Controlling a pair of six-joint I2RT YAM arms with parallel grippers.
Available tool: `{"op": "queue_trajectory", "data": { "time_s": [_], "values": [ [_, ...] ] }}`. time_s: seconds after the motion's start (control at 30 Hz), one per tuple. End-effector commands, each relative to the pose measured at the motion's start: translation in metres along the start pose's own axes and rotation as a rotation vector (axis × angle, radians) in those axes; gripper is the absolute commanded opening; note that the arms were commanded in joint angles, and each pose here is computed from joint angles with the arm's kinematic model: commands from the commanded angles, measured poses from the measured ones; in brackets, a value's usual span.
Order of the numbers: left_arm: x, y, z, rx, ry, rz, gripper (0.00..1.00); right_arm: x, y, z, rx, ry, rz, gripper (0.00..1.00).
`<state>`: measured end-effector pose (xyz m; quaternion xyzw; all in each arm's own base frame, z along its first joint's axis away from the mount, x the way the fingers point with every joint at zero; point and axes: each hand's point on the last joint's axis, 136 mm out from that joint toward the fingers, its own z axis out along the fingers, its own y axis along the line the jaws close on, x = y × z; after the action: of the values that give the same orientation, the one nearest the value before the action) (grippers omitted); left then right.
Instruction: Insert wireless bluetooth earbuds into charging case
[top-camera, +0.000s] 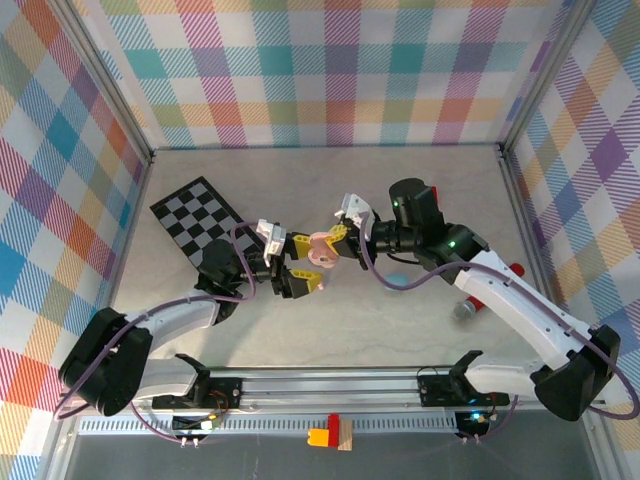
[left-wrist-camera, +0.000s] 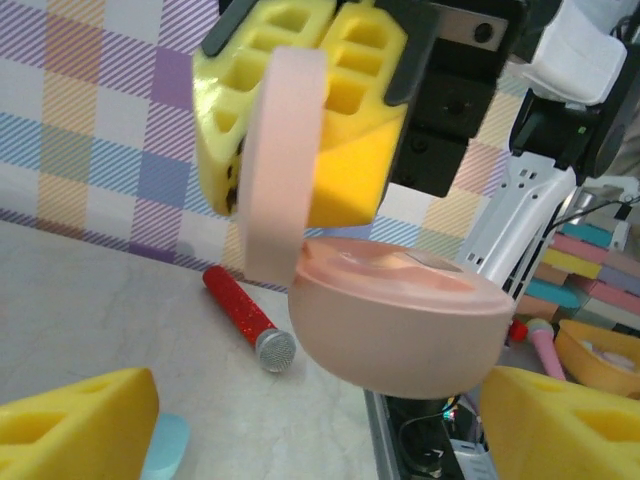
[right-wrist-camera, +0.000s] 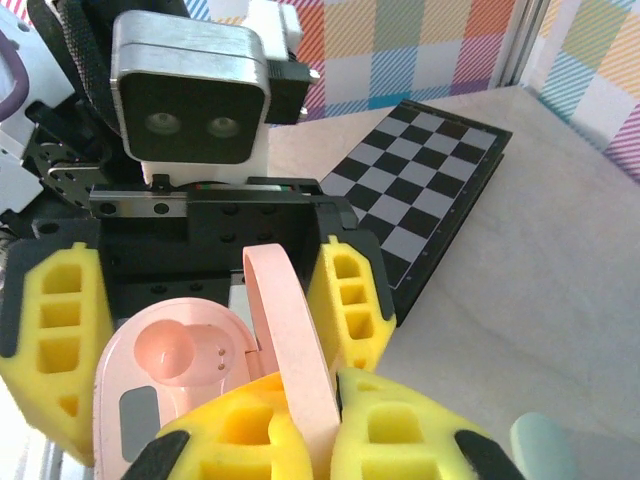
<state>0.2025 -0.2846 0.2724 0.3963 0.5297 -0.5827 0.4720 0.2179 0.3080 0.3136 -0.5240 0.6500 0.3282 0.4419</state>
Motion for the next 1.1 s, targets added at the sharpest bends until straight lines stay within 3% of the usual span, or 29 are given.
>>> {"op": "queue_trajectory", "data": {
  "time_s": [0.0, 0.37, 0.83, 1.07],
  "values": [
    [-0.013, -0.003, 0.002, -0.010, -0.005, 0.064, 0.88, -0.009, -0.004, 0.001, 0.047, -0.013, -0.108, 0.00],
    [-0.014, -0.012, 0.004, 0.002, 0.004, 0.118, 0.85, -0.004, -0.002, 0.012, 0.012, 0.014, -0.098, 0.00],
    [-0.013, -0.017, 0.004, 0.021, -0.002, 0.145, 0.53, -0.005, 0.000, 0.016, -0.016, 0.014, -0.051, 0.00],
    [-0.014, -0.018, 0.004, 0.024, -0.004, 0.146, 0.44, -0.003, 0.002, 0.016, -0.028, 0.020, -0.049, 0.00]
  ]
}}
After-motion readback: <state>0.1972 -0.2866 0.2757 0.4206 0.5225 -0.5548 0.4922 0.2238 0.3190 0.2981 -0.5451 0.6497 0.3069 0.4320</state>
